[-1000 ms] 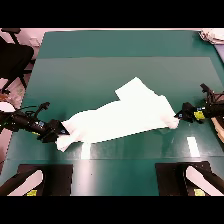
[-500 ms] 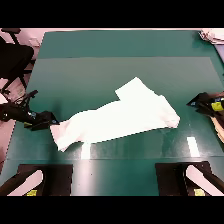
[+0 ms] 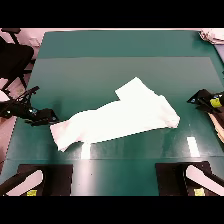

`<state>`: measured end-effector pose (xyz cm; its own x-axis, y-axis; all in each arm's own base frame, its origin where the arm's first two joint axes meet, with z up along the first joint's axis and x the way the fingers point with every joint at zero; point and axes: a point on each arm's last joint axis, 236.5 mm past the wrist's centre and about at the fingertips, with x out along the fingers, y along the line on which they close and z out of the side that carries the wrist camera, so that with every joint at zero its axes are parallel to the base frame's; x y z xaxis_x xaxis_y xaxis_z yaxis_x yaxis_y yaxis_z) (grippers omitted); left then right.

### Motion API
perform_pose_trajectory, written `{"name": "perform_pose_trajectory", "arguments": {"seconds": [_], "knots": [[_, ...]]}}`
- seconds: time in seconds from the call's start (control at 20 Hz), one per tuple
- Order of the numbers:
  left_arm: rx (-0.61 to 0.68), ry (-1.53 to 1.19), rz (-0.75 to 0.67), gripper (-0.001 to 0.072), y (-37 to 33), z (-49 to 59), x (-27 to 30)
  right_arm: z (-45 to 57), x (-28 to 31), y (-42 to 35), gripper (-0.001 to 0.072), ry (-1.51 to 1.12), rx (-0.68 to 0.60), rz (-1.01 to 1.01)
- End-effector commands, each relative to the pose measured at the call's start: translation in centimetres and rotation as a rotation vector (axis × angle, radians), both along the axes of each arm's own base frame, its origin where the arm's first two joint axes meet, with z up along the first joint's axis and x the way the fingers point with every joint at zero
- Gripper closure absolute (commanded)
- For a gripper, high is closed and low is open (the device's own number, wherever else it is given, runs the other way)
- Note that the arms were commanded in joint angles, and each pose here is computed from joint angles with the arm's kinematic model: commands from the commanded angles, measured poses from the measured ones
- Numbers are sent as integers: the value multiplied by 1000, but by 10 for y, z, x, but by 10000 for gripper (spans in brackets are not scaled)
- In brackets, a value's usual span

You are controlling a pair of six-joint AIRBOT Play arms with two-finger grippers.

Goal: Fold the shirts.

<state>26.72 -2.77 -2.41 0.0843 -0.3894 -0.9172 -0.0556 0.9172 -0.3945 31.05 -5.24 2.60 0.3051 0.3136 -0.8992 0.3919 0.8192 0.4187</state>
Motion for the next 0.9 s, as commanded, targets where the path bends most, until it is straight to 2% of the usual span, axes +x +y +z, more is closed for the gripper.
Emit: {"name": "perform_pose_trajectory", "arguments": {"seconds": [0.0, 0.2, 0.25, 0.45, 0.75, 0.8, 0.85], "knots": [[118, 17, -19, 68, 26, -13, -3, -10, 0, 11, 101, 41, 21, 42], [-114, -30, -44, 68, -21, -9, 17, -10, 1, 13, 102, 35, 19, 46], [-139, -15, -52, 68, -26, -13, 16, -10, 1, 13, 102, 35, 19, 46], [-142, 68, -106, 68, -24, -35, 0, -10, 1, 13, 103, 35, 19, 46], [-179, 112, -79, 69, -34, -60, -18, -10, 1, 13, 103, 36, 19, 46], [-198, 104, -81, 118, -38, -58, -18, -10, 1, 13, 104, 35, 18, 46], [-208, 94, -79, 225, -40, -57, -16, -10, 1, 13, 104, 35, 19, 46]]}}
